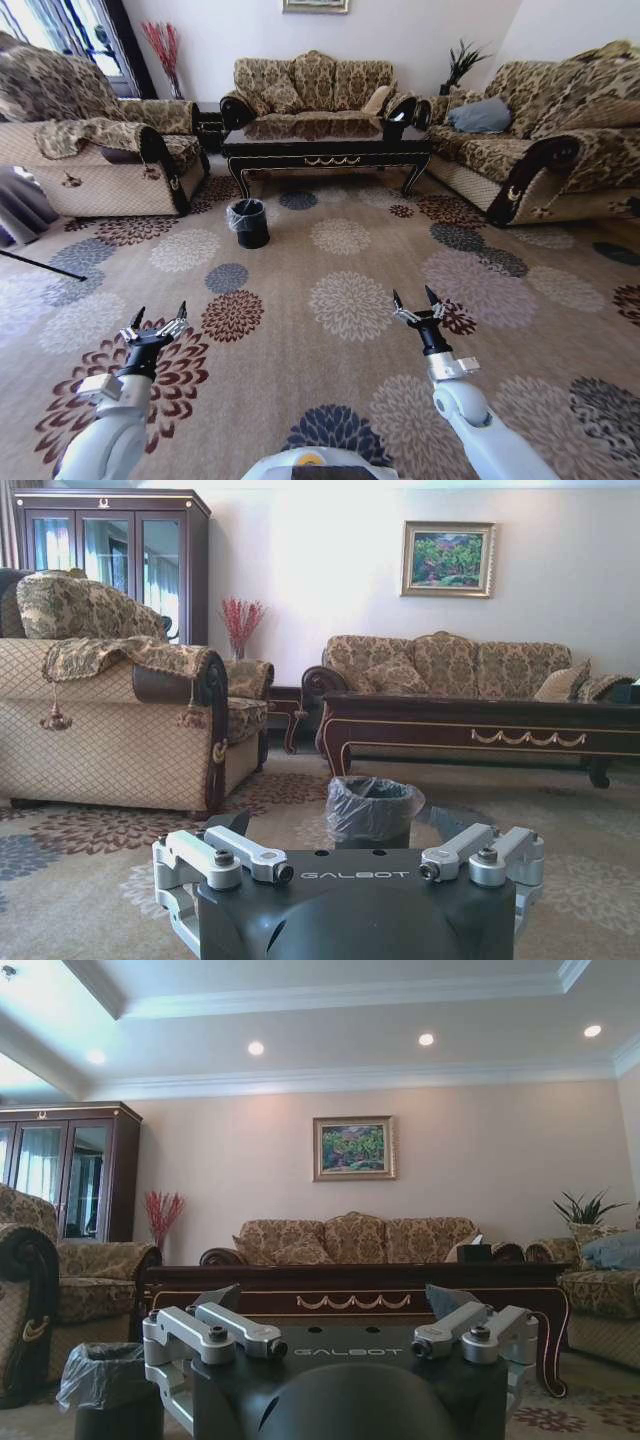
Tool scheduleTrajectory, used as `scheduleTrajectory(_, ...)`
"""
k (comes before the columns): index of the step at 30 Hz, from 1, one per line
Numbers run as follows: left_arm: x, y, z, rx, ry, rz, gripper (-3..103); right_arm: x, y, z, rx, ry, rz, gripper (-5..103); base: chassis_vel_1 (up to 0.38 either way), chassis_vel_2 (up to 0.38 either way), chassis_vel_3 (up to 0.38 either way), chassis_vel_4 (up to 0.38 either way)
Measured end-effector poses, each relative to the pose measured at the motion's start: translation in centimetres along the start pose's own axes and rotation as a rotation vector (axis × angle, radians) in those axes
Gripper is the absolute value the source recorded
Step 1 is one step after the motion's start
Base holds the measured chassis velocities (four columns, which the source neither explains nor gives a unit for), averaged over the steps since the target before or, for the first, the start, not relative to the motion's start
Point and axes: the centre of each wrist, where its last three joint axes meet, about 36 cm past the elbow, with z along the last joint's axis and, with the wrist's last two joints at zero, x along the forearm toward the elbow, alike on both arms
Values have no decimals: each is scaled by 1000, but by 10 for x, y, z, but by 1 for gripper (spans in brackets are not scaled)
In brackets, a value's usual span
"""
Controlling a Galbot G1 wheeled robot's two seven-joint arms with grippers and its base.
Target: Move to the front of the table and pick up the trash from the floor, then place it into the trash bin.
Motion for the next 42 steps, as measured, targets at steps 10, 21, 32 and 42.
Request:
scheduleTrajectory(10,6,-3,1,-3,1,-3,100,3,-1,-4,5,-7,2,100,26,-35,-27,25)
scheduleTrajectory(21,10,-4,1,0,-6,-8,100,6,-2,-6,12,-13,-2,100,10,-9,-12,8)
scheduleTrajectory(32,11,-4,0,3,-13,-9,100,7,-2,-7,18,-14,-11,100,0,0,0,0)
scheduleTrajectory(42,10,-3,1,4,-14,-11,100,6,-1,-7,13,-26,-20,100,0,0,0,0)
